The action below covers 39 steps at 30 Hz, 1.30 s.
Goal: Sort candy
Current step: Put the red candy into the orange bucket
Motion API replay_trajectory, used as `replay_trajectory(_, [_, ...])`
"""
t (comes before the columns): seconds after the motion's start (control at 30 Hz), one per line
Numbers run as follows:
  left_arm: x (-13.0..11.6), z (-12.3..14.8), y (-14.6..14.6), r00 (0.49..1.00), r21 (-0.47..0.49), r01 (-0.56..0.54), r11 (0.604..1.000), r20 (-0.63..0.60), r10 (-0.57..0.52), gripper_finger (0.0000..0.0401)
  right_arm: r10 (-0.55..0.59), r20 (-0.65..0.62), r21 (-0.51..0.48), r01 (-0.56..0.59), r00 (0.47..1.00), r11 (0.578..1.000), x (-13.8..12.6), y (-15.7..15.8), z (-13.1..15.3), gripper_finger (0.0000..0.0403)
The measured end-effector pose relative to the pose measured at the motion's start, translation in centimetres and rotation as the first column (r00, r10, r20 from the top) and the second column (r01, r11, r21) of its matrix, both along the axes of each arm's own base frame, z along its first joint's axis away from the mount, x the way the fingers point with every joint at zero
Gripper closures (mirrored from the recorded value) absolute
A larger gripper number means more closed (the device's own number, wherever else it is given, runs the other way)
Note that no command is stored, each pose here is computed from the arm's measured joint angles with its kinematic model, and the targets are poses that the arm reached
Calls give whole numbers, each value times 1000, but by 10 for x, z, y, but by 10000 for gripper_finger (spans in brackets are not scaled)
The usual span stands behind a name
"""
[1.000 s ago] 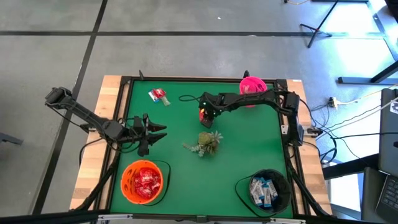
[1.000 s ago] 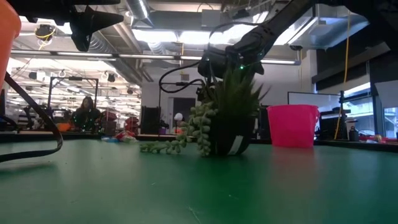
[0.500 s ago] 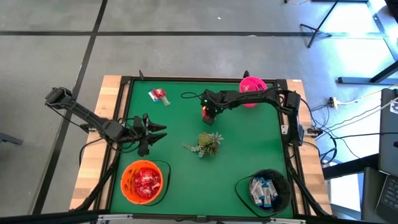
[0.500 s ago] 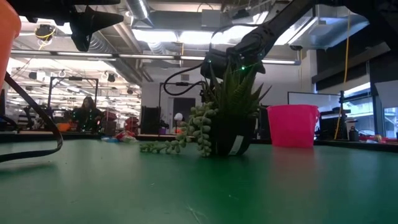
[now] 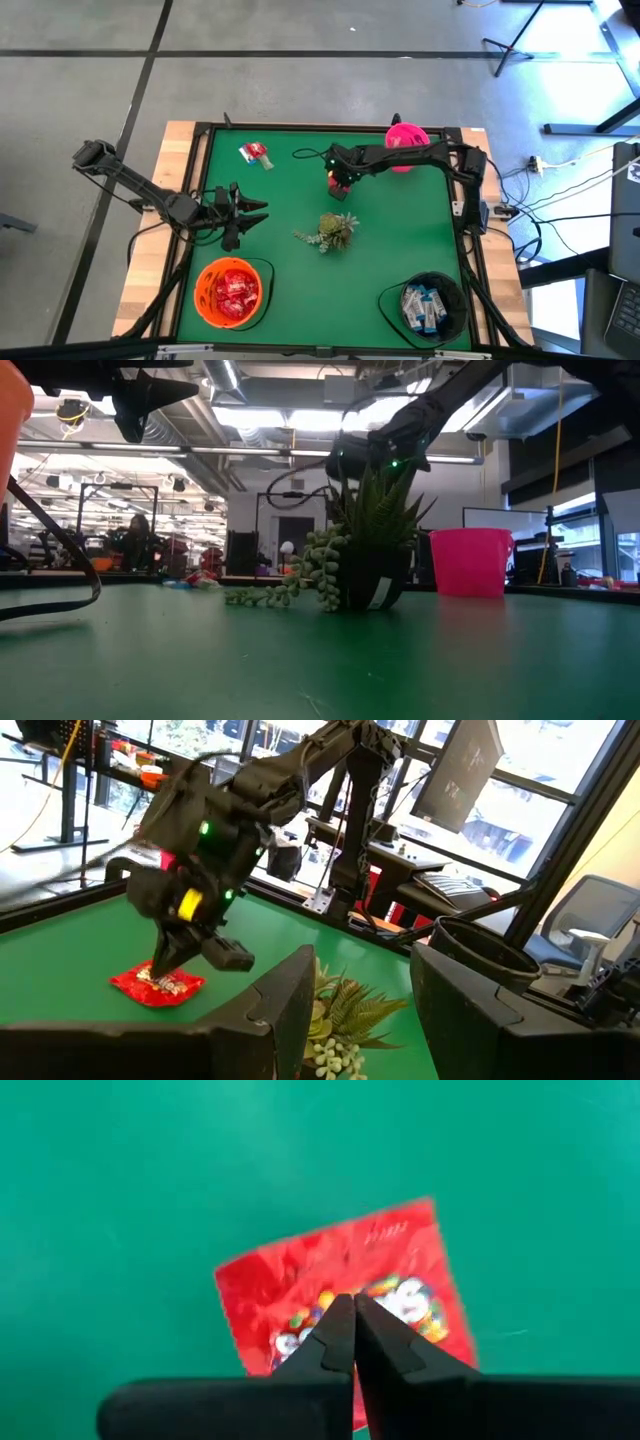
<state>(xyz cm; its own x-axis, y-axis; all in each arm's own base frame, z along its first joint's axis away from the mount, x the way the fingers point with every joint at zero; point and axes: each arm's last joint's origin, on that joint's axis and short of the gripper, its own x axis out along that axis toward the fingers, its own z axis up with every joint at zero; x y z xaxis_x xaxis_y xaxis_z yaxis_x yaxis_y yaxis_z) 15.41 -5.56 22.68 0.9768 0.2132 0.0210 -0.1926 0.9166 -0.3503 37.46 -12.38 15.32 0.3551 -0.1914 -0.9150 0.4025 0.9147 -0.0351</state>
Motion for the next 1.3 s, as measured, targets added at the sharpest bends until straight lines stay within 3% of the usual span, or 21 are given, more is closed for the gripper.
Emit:
replay_trajectory(0.2, [0, 0, 0, 1000, 0, 0, 1000, 0, 0, 245, -2, 78, -53, 6, 997, 999, -4, 0, 31, 402])
replay_trajectory(0.43, [0, 0, 0, 1000, 0, 0, 1000, 0, 0, 245, 75, 57, -34, -73, 996, 997, -9, 3, 37, 392])
replay_trajectory(0.57, [0, 0, 0, 1000, 0, 0, 1000, 0, 0, 245, 117, -15, 4, -117, 993, 993, -12, 5, 27, 334])
replay_trajectory(0.8, [0, 0, 0, 1000, 3, 0, 1000, -5, 0, 245, 89, -17, 10, -89, 996, 996, -11, 5, 9, 168])
replay_trajectory(1.0, [0, -1, 0, 1000, 6, 0, 1000, -12, 0, 245, 67, -46, 32, -66, 997, 997, -7, 3, -13, 63])
replay_trajectory(1.17, [0, -2, 0, 1000, 8, 0, 1000, -18, 0, 245, 60, -83, 49, -56, 995, 997, -6, 2, -25, 29])
replay_trajectory(1.3, [0, -2, 0, 1000, -7, 0, 1000, -17, -1, 245, 44, -94, 50, -39, 995, 998, -6, 2, -28, 54])
